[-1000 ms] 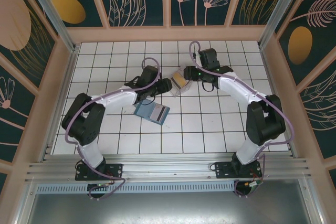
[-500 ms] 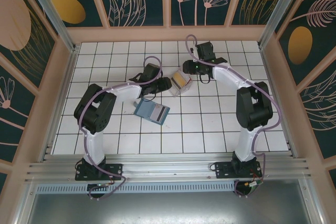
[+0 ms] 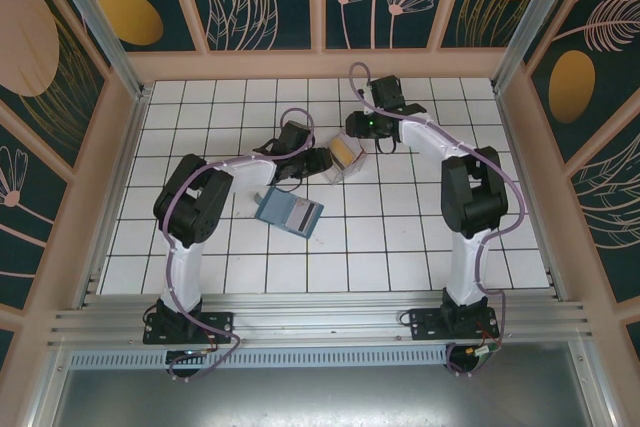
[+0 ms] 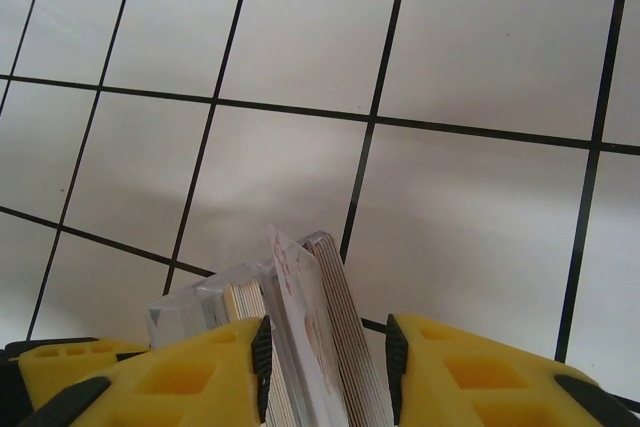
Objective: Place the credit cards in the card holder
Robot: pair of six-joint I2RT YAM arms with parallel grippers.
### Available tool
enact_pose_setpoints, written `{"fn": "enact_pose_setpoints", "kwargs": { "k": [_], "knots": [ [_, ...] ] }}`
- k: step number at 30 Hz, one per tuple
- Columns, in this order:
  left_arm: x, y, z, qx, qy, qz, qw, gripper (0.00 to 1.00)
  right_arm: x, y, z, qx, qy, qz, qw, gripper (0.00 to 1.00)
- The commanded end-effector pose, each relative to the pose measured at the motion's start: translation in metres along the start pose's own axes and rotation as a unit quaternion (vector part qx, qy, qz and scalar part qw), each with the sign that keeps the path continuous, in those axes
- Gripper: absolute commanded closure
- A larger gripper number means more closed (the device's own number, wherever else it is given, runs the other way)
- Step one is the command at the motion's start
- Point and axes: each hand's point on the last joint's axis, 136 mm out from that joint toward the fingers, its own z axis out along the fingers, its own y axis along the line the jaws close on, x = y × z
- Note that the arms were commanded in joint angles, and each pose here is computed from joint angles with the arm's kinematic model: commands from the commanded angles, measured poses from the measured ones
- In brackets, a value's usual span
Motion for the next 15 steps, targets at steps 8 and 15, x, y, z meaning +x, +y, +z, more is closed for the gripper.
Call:
{"fn": "enact_pose_setpoints", "kwargs": {
  "k": [8,15],
  "knots": [
    [0.0003,-0.0036,0.0084,0.014,0.006,0.001,1.0,0.45,-0.0025,0.0009,0.0099,-0.011,0.011,-0.006,1.0,0.68],
    [0.0059,-0.0013,0.0128,0.016,0.016,-0.001,1.0,0.45,-0.0009,-0.0007,0.0141,-0.01,0.017,-0.01,1.0,0.76]
  ]
}}
